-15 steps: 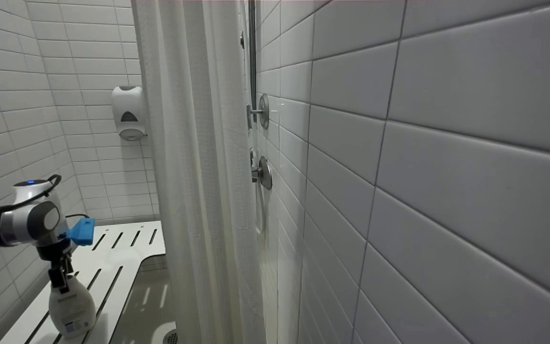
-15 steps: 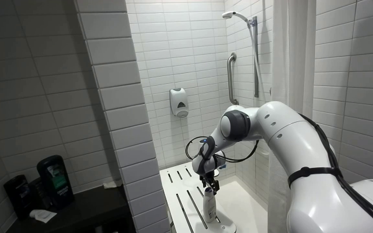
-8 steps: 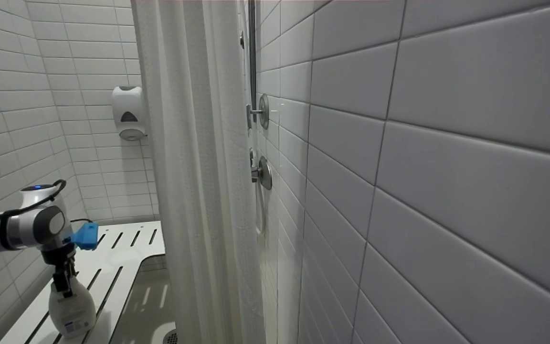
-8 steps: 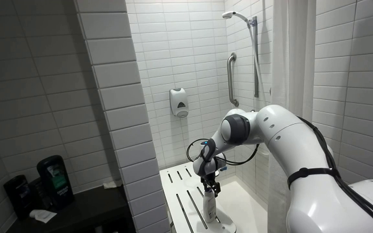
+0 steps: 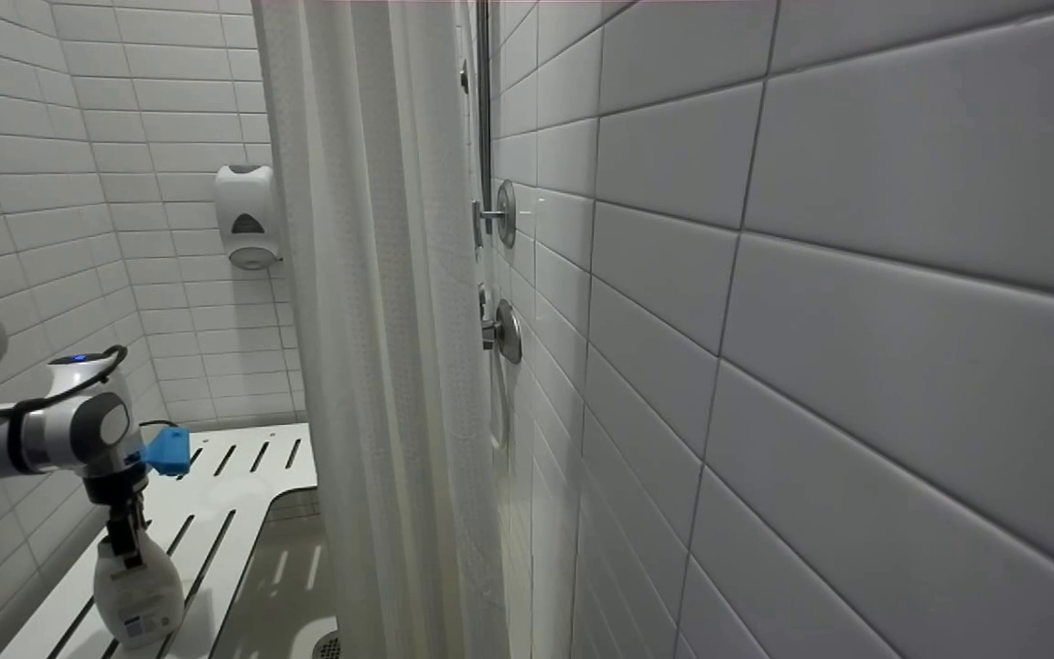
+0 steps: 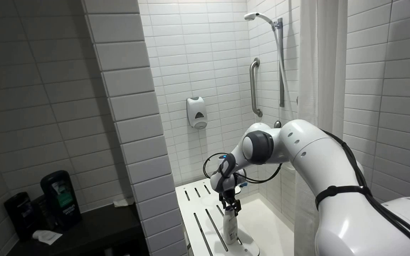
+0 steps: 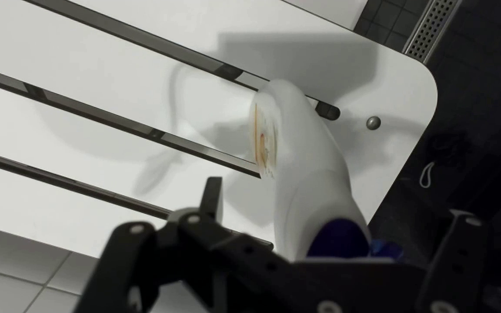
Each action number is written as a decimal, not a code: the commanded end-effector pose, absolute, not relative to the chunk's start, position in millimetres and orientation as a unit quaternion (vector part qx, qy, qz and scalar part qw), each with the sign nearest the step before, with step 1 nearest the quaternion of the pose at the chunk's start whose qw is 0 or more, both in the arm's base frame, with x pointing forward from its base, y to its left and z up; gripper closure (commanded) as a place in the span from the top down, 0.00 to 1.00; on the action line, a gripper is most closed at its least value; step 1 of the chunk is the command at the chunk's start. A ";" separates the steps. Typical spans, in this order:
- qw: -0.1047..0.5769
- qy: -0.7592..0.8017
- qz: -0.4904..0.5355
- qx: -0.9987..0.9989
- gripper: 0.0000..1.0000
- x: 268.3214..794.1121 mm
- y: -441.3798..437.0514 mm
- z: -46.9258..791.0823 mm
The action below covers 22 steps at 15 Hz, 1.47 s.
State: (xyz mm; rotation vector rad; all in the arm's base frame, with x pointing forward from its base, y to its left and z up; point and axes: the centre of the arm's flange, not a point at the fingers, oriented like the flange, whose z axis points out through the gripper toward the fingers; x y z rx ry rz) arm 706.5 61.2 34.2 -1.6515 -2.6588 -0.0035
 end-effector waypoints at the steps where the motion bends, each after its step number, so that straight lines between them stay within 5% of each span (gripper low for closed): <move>1: 0.013 -0.853 -0.005 -0.521 1.00 725.8 56.6 30.8; 14: 0.028 -0.857 0.022 -0.515 1.00 723.7 67.9 16.4; 15: 0.026 -0.856 0.023 -0.515 0.75 724.1 68.5 16.1; 18: 0.028 -0.857 0.024 -0.514 0.61 725.9 69.9 14.4; 22: 0.034 -0.856 0.022 -0.516 0.27 729.2 66.8 16.3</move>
